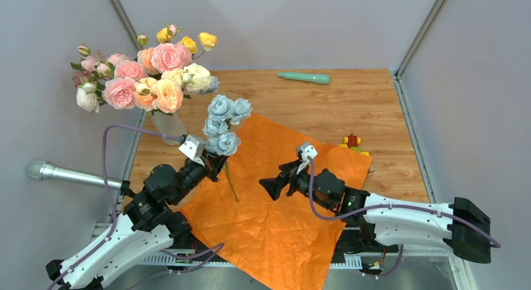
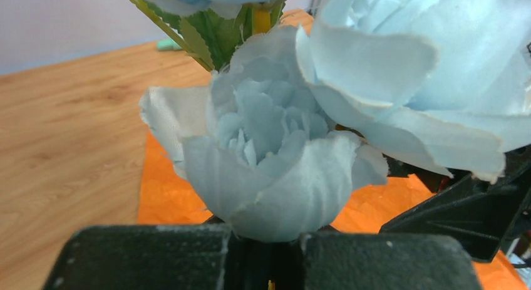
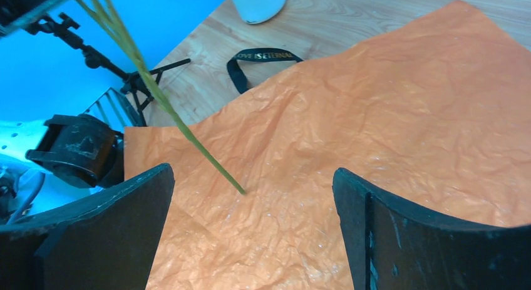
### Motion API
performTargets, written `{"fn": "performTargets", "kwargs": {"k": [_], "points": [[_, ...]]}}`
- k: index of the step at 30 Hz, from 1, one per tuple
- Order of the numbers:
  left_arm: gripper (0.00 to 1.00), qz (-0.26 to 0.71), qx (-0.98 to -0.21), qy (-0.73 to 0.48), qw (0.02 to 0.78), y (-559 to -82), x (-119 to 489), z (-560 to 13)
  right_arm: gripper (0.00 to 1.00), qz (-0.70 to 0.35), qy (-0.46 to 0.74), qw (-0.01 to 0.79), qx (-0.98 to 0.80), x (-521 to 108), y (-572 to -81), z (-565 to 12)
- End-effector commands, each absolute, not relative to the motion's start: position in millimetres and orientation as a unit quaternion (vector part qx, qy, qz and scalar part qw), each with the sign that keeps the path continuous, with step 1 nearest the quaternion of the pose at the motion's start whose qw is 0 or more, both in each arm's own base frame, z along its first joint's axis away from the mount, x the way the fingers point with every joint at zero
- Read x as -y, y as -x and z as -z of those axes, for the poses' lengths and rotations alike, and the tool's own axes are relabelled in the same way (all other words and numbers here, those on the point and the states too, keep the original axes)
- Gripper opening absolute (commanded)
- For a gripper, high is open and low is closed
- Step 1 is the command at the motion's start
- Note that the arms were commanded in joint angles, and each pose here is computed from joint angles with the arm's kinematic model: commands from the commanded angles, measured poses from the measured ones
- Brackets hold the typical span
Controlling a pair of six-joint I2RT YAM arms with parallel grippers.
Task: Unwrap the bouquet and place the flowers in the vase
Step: Insert the fake flower into the vase.
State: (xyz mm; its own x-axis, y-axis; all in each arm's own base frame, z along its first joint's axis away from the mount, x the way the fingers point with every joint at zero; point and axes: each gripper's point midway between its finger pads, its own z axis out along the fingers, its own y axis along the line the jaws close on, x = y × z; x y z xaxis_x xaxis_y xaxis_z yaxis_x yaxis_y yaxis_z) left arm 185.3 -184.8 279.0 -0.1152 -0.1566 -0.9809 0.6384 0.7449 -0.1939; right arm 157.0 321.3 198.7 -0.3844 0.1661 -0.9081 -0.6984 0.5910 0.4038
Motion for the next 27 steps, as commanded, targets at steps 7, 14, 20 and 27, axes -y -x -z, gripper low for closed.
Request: {"fn": "performTargets", "kwargs": {"k": [7,14,20,27], "points": [[0.00,0.199,-0.641,-0.230,0.705,-189,149,-326,1.00,-0.374,0.127,0.561,-0.728,-275,-175,-198],[0.00,0.160,-0.634,-0.245,0.715,-191,138,-344,1.00,-0.360,0.093,0.580,-0.725,-248,-180,-197],[0.00,0.136,-0.629,-0.266,0.717,-197,138,-359,1.00,-0.330,0.079,0.601,-0.724,-229,-188,-200],[0.00,0.118,-0.635,-0.292,0.705,-227,144,-377,1.00,-0.310,0.080,0.613,-0.723,-217,-190,-204]]}}
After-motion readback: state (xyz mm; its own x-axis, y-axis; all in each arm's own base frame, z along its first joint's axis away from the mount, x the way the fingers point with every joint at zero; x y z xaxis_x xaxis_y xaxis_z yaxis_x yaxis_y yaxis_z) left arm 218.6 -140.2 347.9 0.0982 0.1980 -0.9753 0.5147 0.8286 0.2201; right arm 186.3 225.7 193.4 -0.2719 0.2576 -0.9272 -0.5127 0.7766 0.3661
